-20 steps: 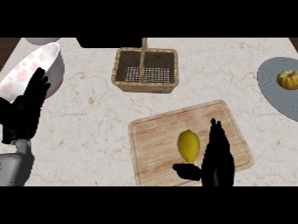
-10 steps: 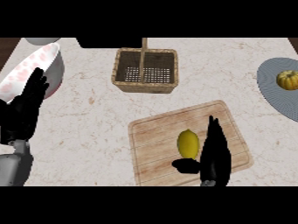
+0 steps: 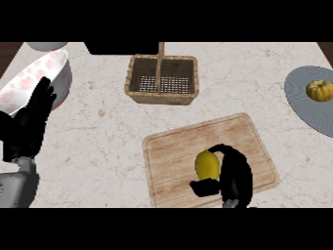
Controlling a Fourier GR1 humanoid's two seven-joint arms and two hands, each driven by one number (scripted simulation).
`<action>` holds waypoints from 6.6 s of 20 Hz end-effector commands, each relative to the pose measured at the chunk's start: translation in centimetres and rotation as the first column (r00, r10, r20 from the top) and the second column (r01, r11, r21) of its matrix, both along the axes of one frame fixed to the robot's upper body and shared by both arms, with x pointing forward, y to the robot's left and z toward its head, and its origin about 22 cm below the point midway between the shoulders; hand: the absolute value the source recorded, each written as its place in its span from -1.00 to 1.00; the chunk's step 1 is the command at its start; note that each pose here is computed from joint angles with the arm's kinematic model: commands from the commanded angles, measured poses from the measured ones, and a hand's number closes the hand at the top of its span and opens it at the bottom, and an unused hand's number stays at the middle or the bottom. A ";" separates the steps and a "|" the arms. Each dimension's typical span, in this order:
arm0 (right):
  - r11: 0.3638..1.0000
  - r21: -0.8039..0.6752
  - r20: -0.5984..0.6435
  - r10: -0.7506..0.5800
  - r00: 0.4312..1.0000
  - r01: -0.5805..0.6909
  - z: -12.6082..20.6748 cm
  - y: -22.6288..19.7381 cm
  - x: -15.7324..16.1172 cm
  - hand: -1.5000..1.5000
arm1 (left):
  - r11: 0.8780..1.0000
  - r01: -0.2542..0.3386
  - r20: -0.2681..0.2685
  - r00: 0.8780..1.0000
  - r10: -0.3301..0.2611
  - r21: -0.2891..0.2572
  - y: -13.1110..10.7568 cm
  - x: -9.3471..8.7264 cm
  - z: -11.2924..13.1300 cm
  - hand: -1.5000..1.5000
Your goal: Pick the lemon from the cutting board and place it in the basket
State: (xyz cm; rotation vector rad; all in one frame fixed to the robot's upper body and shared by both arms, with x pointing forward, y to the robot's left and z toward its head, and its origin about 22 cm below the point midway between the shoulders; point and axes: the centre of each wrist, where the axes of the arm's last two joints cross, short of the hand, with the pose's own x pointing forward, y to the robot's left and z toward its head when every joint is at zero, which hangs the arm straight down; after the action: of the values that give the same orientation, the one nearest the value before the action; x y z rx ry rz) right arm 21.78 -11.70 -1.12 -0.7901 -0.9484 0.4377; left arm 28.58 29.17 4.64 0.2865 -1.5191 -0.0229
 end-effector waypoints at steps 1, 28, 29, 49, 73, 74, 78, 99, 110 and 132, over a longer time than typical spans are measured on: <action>0.998 0.039 -0.045 0.056 0.997 -0.054 -2.0 1.0 0.2 1.00 | 1.000 0.026 -0.015 1.000 -0.026 -0.006 0.2 -0.3 -0.7 0.00; 0.485 0.273 0.593 0.595 0.542 -0.831 8.7 13.4 -10.4 1.00 | 0.999 0.047 0.002 0.999 -0.047 0.009 -1.5 2.1 1.0 0.00; 0.481 0.269 0.615 0.582 0.533 -0.835 9.6 13.3 -10.9 1.00 | 0.999 0.045 -0.018 0.999 -0.045 0.004 -0.4 1.4 0.1 0.00; 0.731 0.223 0.674 0.363 0.644 -0.645 26.9 17.9 -0.1 1.00 | 0.999 0.034 -0.001 0.999 -0.034 0.009 -0.8 1.6 0.2 0.00; 0.901 0.036 0.518 0.354 0.779 -0.433 26.5 19.7 14.0 1.00 | 0.998 0.063 0.003 0.998 -0.063 0.009 -1.3 1.0 0.7 0.00; 0.905 0.021 0.524 0.352 0.776 -0.425 26.3 19.8 14.2 1.00 | 0.999 0.050 0.007 0.999 -0.050 0.002 -2.9 2.1 1.2 0.00; 0.896 0.053 0.505 0.357 0.786 -0.441 24.2 18.3 15.6 1.00 | 0.999 0.045 -0.003 0.999 -0.045 0.013 -0.2 1.0 -0.4 0.00; 0.644 -0.682 0.398 0.725 0.562 -0.348 24.1 16.6 19.7 1.00 | 0.999 0.048 0.007 0.999 -0.048 0.000 -1.6 1.2 1.2 0.00; 0.574 -0.674 0.143 0.719 0.680 -0.465 24.9 14.7 21.5 1.00 | 0.998 0.054 0.027 0.998 -0.054 0.023 -0.5 0.8 0.5 0.00; 0.541 -0.712 0.085 0.699 0.710 -0.447 20.4 11.9 22.7 1.00 | 0.998 0.055 0.012 0.998 -0.055 0.013 -0.7 0.4 0.5 0.00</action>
State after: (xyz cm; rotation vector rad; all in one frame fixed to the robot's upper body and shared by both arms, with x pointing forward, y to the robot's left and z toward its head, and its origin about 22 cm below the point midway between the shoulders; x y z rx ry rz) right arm 44.09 1.00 20.21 -1.1884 -1.4623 1.3191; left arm 29.65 27.65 4.94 0.2502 -1.5364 -0.0688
